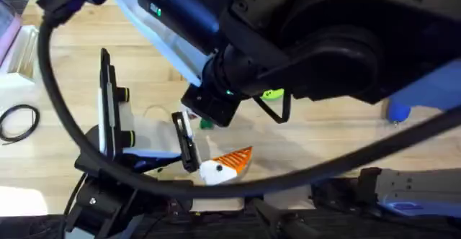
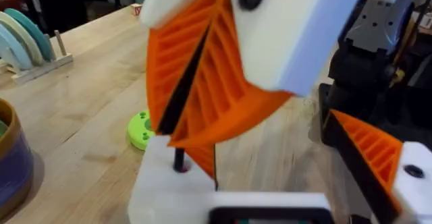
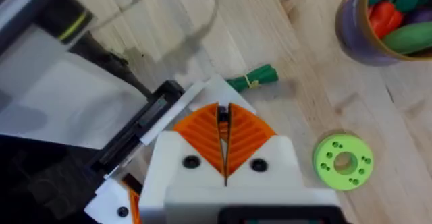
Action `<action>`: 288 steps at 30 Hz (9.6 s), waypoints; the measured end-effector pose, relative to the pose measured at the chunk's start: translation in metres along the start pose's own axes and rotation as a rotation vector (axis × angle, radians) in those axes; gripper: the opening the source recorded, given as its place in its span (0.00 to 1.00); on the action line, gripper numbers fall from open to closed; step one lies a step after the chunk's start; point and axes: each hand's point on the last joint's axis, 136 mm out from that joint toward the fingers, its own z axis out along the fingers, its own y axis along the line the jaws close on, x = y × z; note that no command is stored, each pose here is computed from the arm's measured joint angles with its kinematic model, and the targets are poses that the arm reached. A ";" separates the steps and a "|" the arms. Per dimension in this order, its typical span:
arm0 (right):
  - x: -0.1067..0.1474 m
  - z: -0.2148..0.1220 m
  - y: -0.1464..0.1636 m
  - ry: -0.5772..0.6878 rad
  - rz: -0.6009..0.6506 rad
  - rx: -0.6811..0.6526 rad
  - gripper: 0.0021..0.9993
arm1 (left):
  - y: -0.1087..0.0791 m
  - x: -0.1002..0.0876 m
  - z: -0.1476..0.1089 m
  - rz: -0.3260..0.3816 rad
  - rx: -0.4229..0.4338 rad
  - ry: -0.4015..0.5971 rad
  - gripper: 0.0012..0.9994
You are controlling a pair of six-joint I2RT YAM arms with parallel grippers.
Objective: Pick up the gripper from the table and insert it into the empty holder that is missing its gripper. Then pick up a screw, insert it into the mounting hole, and use the screwdriver to tighten it. Finally, clean up the table by picking up the vegetable and placing it into the bucket.
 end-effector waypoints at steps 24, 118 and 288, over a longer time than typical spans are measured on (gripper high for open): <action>-0.001 0.013 0.000 0.028 0.027 0.001 0.00 | -0.005 0.001 0.000 -0.023 0.031 0.003 0.99; 0.012 0.009 -0.004 0.073 0.226 0.018 0.00 | -0.004 0.001 0.000 -0.029 0.024 0.003 0.99; 0.472 -0.052 -0.370 0.261 1.532 0.657 0.93 | -0.001 0.000 0.000 0.012 0.005 0.000 0.01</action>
